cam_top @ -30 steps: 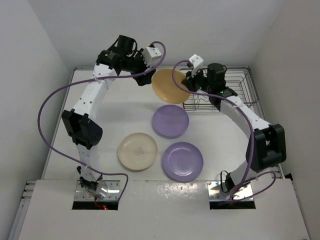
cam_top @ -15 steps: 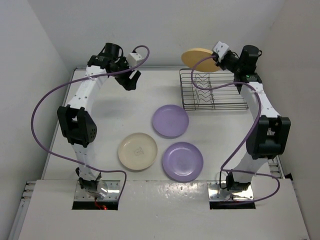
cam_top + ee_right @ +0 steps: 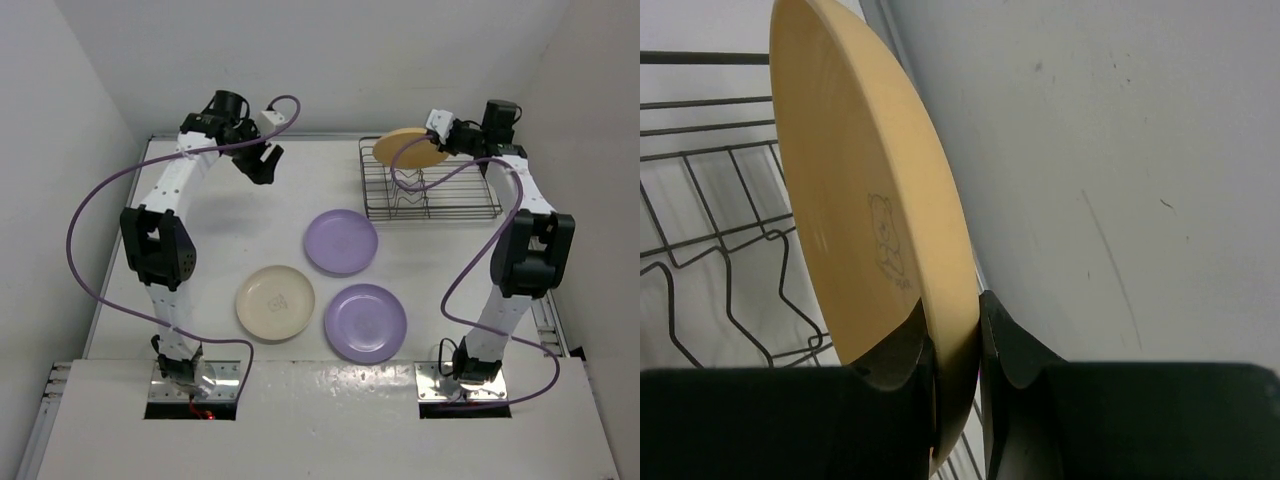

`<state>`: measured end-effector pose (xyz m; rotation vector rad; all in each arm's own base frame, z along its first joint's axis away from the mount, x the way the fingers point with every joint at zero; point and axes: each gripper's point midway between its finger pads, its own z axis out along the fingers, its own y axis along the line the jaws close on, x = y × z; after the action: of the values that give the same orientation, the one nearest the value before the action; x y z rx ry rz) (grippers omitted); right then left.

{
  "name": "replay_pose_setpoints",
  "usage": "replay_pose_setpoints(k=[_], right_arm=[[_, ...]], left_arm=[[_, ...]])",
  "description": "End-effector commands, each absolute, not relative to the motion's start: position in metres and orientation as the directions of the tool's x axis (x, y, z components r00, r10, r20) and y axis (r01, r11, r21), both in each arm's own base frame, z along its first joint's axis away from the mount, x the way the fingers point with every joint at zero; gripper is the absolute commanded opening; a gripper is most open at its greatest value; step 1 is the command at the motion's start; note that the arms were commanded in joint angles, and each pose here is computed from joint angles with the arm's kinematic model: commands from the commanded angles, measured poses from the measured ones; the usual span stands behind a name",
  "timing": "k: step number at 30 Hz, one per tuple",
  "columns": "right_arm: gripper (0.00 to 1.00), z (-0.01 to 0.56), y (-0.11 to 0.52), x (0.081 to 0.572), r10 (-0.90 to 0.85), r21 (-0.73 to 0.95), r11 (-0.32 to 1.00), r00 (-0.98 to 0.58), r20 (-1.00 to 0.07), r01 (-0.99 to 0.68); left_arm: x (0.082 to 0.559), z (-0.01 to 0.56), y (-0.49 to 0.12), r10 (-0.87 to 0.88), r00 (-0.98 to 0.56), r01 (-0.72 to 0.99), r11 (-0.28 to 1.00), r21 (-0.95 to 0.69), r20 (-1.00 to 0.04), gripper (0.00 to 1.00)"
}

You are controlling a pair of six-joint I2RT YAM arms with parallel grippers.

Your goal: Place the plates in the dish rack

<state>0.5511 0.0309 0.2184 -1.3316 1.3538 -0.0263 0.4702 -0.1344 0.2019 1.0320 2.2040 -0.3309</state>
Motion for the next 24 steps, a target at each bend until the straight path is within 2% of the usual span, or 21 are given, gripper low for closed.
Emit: replay_pose_setpoints(k=[1, 3, 9, 13, 14, 15, 19, 20, 21, 23, 24], right_arm=[[0.0, 0.242, 0.041, 0.562, -0.691, -0.781, 0.239, 0.464, -0.554, -0.577], [0.0, 0.231, 0.039, 0.565, -0.703, -0.775, 0.233, 0.449, -0.551, -0.587], [0.0, 0.203, 0.028, 0.567, -0.783, -0.808, 0.117, 0.446, -0.433, -0.578], [0.01, 0.196, 0.024, 0.569, -0.801, -0.816, 0.097, 0.442, -0.403, -0.569], [0.21, 0.197, 0.023, 0.57, -0.801, -0.82, 0.104, 0.441, -0.404, -0.563], [0.32, 0.187, 0.026, 0.567, -0.791, -0.798, 0.132, 0.423, -0.442, -0.588], [0.46, 0.193, 0.032, 0.571, -0.758, -0.782, 0.229, 0.398, -0.517, -0.58], [0.48, 0.211, 0.03, 0.58, -0.759, -0.823, 0.247, 0.426, -0.493, -0.512], [0.55, 0.201, 0.031, 0.577, -0.739, -0.786, 0.305, 0.387, -0.551, -0.537], [0.64, 0.222, 0.029, 0.584, -0.707, -0.78, 0.402, 0.378, -0.597, -0.479], [0.65, 0.229, 0.029, 0.585, -0.701, -0.779, 0.418, 0.38, -0.604, -0.468]], left_arm=[[0.473, 0.196, -0.13, 0.561, -0.483, 0.742, 0.67, 0.025, -0.672, 0.77], [0.474, 0.196, -0.128, 0.563, -0.486, 0.739, 0.673, 0.031, -0.668, 0.77], [0.474, 0.192, -0.124, 0.56, -0.497, 0.733, 0.68, 0.025, -0.663, 0.77], [0.473, 0.189, -0.119, 0.556, -0.508, 0.727, 0.687, 0.019, -0.658, 0.77], [0.473, 0.189, -0.119, 0.556, -0.508, 0.727, 0.687, 0.019, -0.658, 0.77], [0.473, 0.189, -0.119, 0.556, -0.508, 0.727, 0.687, 0.019, -0.658, 0.77], [0.471, 0.19, -0.119, 0.556, -0.508, 0.727, 0.687, 0.019, -0.658, 0.77], [0.469, 0.185, -0.118, 0.557, -0.517, 0.727, 0.687, 0.011, -0.65, 0.77], [0.468, 0.186, -0.12, 0.555, -0.515, 0.73, 0.683, 0.005, -0.653, 0.77], [0.461, 0.177, -0.119, 0.558, -0.532, 0.73, 0.683, -0.012, -0.637, 0.77], [0.458, 0.176, -0.121, 0.575, -0.523, 0.74, 0.673, -0.001, -0.63, 0.77]])
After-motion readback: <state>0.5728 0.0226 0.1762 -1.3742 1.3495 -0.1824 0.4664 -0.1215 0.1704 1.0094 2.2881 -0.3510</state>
